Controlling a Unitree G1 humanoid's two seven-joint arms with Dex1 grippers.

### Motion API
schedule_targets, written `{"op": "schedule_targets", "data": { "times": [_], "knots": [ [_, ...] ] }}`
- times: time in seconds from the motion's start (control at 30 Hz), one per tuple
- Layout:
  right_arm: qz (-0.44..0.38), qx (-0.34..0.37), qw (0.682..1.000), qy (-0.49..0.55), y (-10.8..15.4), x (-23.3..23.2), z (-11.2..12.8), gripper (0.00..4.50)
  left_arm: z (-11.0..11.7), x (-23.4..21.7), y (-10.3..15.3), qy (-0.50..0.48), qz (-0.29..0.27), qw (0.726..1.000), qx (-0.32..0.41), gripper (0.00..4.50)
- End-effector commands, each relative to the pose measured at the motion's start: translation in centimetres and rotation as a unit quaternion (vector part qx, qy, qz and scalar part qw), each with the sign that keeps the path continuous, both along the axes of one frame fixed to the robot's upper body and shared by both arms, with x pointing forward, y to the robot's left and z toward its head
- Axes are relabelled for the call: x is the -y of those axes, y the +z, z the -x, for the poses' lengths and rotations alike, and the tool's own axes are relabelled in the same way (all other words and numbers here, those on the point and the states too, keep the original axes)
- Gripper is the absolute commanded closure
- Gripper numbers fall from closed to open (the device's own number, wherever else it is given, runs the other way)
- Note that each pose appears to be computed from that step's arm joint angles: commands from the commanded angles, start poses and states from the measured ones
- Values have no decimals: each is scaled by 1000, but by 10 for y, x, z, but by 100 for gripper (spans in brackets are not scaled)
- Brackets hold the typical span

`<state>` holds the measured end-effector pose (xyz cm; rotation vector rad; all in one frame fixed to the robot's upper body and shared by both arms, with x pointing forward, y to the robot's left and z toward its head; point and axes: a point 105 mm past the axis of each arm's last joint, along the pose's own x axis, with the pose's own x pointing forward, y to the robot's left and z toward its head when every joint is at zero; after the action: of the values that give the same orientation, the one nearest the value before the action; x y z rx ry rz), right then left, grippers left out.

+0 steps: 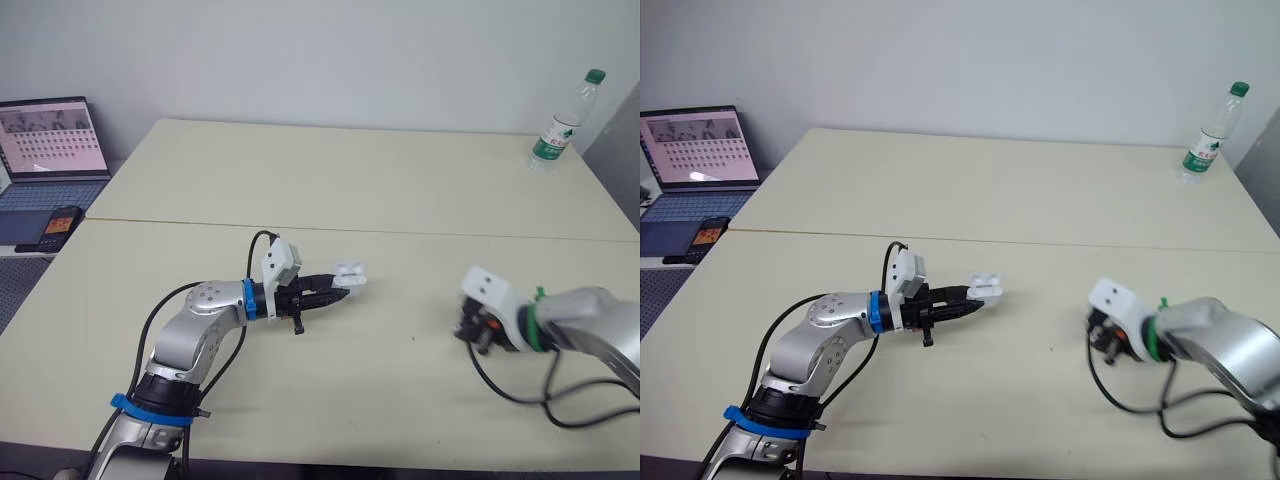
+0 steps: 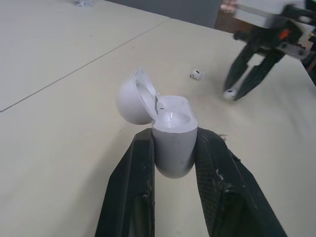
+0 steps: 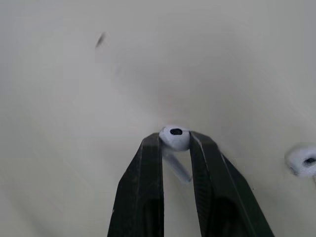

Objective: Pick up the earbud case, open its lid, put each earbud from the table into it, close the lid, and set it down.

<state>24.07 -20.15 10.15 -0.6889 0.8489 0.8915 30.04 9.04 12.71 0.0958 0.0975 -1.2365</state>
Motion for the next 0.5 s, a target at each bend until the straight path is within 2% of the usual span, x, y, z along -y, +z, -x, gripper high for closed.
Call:
{"op": "schedule_targets", "data": {
  "times": [0.03,0.13,0.43,0.5],
  "knots": [
    [29,10,995,91,9,10,11,410,5,4,15,-10,10,999,34,374],
    [86,-5,991,107,1,37,17,410,6,3,15,-9,11,999,32,374],
    [94,-6,985,147,-7,41,20,410,8,5,16,-7,11,999,32,374],
    [102,-11,984,149,-7,44,21,337,8,5,17,-6,10,999,32,374]
  ]
}}
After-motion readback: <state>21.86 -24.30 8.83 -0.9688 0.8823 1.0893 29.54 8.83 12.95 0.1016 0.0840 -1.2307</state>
